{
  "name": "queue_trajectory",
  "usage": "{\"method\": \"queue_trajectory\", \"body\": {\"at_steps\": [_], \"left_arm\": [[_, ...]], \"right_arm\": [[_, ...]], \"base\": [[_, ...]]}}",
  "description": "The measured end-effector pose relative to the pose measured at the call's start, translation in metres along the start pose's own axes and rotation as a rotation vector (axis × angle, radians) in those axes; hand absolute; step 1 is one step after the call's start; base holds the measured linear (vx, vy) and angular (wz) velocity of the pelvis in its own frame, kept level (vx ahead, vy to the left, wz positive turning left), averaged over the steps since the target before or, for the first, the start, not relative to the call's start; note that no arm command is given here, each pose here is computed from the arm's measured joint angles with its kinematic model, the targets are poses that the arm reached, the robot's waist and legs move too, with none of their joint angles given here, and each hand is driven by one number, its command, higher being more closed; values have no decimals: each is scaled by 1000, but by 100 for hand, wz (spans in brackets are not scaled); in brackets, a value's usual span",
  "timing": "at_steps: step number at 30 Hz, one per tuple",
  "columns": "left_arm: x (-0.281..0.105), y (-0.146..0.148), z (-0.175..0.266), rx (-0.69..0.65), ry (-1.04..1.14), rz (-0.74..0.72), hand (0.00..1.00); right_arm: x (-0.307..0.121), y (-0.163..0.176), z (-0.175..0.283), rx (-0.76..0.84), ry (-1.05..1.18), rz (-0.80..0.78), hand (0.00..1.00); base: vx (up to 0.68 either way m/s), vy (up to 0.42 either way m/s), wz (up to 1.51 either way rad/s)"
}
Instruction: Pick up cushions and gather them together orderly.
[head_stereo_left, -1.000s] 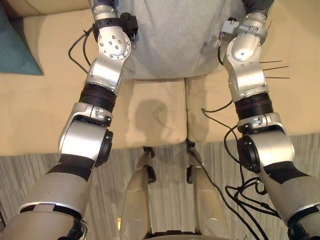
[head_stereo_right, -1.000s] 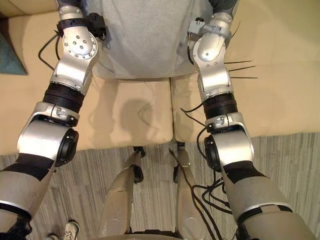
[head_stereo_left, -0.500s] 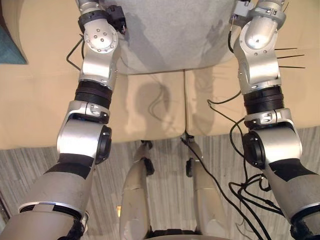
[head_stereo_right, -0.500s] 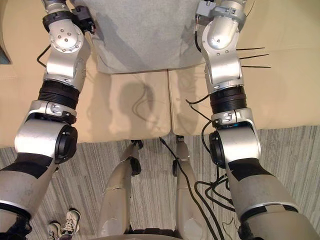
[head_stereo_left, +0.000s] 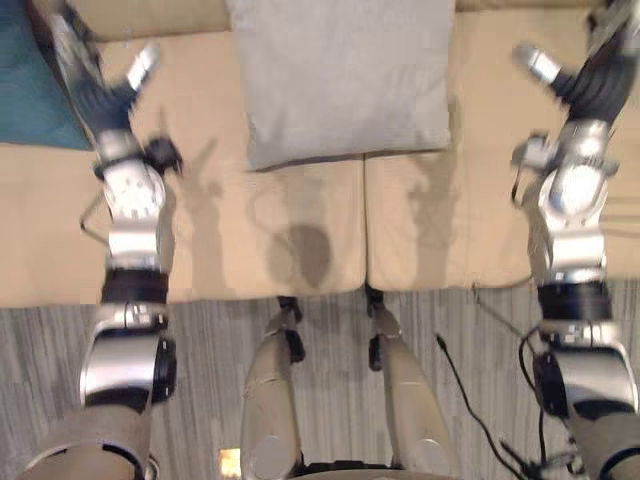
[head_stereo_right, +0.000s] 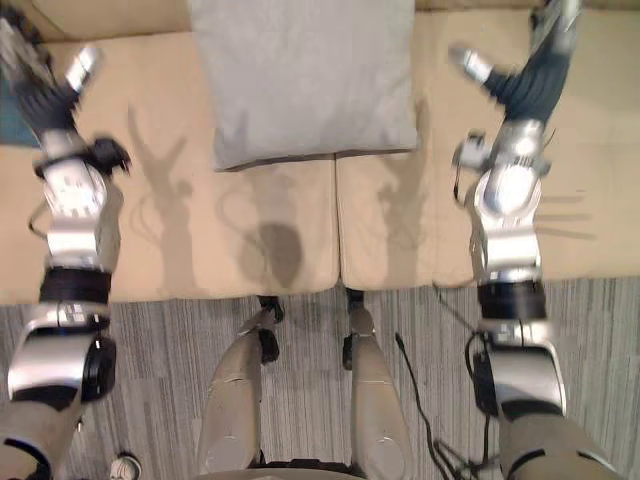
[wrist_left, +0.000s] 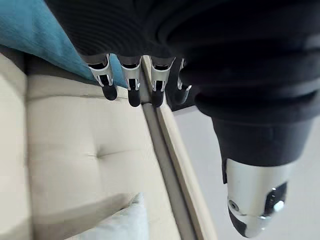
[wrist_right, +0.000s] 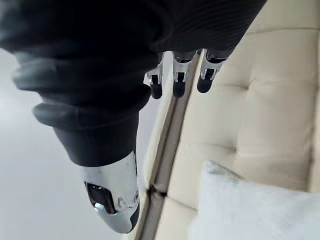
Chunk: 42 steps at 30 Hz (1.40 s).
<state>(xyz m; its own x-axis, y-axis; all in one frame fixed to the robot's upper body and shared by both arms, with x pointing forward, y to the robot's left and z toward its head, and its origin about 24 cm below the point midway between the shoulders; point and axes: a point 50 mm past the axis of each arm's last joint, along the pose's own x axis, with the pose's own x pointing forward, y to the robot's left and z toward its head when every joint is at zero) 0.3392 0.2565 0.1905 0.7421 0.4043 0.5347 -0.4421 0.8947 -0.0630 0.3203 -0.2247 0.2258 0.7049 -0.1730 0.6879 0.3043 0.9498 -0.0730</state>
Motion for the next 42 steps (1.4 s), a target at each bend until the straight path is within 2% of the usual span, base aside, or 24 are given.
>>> {"method": "queue_trajectory", "body": {"at_steps": [3,5,6,7,10,12,17,20,27,35,40,42], "left_arm": [[-59,-5,-48,10,198,-99,0],[-122,-10,-83,13,393,-207,0],[-137,-10,-89,17,437,-229,0],[-176,-6,-102,29,549,-285,0],[-236,11,-123,78,749,-365,0],[-285,34,-142,154,957,-403,0],[-347,81,-152,301,1244,-424,0],[-361,97,-150,362,1303,-450,0],[-358,103,-151,378,1305,-432,0],[-313,71,-154,291,1132,-419,0],[-308,66,-151,259,1107,-376,0],[-314,49,-151,190,1123,-350,0]], "right_arm": [[-52,5,-38,11,192,64,0],[-109,7,-65,25,383,116,0],[-123,7,-69,26,427,128,0],[-164,4,-82,29,562,150,0],[-229,-1,-108,-13,817,209,0],[-292,-16,-126,-86,1080,271,0],[-365,-38,-128,-172,1380,365,0],[-386,-46,-126,-203,1468,389,0],[-389,-48,-126,-223,1492,419,0],[-374,-33,-129,-200,1435,344,0],[-367,-27,-129,-186,1402,333,0],[-356,-34,-133,-216,1377,300,0]], "base": [[78,-21,10],[95,-8,17],[130,-12,18],[112,-8,14],[121,6,12],[113,9,8],[94,43,1],[73,31,3],[22,20,-15],[-151,-19,-13],[-238,-223,21],[-376,-278,-32]]}}
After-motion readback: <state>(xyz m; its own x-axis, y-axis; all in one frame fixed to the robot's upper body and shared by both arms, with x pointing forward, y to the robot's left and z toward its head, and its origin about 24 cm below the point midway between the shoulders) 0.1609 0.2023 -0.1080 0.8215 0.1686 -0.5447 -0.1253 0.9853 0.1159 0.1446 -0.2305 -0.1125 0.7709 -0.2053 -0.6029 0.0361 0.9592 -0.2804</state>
